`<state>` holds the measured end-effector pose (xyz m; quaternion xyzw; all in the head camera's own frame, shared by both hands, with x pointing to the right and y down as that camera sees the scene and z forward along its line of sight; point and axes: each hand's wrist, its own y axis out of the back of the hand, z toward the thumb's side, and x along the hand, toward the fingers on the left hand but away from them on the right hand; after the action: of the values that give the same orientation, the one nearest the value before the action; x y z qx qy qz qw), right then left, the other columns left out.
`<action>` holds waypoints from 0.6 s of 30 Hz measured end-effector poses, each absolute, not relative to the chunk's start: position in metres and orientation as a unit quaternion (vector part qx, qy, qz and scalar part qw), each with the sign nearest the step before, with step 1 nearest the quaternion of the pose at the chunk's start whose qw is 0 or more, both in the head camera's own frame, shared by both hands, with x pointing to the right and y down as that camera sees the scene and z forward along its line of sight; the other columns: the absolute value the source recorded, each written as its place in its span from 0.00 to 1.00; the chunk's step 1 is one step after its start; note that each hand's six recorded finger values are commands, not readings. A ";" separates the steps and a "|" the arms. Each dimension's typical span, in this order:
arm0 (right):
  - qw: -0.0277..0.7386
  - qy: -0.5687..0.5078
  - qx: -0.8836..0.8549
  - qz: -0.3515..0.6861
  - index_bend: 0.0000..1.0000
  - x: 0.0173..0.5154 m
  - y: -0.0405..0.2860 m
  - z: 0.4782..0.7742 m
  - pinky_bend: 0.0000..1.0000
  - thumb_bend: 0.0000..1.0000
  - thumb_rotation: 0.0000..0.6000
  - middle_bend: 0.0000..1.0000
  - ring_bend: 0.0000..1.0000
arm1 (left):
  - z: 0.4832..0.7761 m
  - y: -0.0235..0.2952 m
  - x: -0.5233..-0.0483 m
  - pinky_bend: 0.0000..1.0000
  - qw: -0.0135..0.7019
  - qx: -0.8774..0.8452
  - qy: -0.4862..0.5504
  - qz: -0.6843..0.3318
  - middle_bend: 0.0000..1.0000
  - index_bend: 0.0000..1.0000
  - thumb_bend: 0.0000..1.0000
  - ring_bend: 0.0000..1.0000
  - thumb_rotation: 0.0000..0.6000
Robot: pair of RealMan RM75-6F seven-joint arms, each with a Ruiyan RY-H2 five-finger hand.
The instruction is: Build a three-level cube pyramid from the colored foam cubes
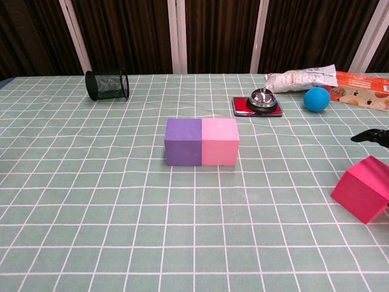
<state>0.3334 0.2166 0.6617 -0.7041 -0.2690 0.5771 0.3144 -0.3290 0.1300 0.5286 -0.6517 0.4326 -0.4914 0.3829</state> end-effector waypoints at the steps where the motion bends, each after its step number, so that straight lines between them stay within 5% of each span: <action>1: 0.313 -0.269 -0.706 0.575 0.00 0.331 0.216 0.663 0.00 0.25 1.00 0.00 0.00 | 0.529 0.130 -0.329 0.00 0.382 -0.652 0.433 -0.491 0.00 0.00 0.13 0.00 1.00; 14: 0.304 -0.273 -0.718 0.563 0.00 0.299 0.204 0.675 0.00 0.25 1.00 0.00 0.00 | 0.526 0.130 -0.330 0.00 0.377 -0.653 0.437 -0.489 0.00 0.00 0.13 0.00 1.00; 18: 0.283 -0.278 -0.719 0.571 0.00 0.300 0.204 0.677 0.00 0.25 1.00 0.09 0.00 | 0.526 0.130 -0.331 0.00 0.375 -0.654 0.437 -0.490 0.00 0.00 0.13 0.00 1.00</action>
<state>0.2997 0.2039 0.6772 -0.7188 -0.2776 0.5710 0.2833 -0.3309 0.1303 0.5265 -0.6544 0.4373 -0.4897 0.3751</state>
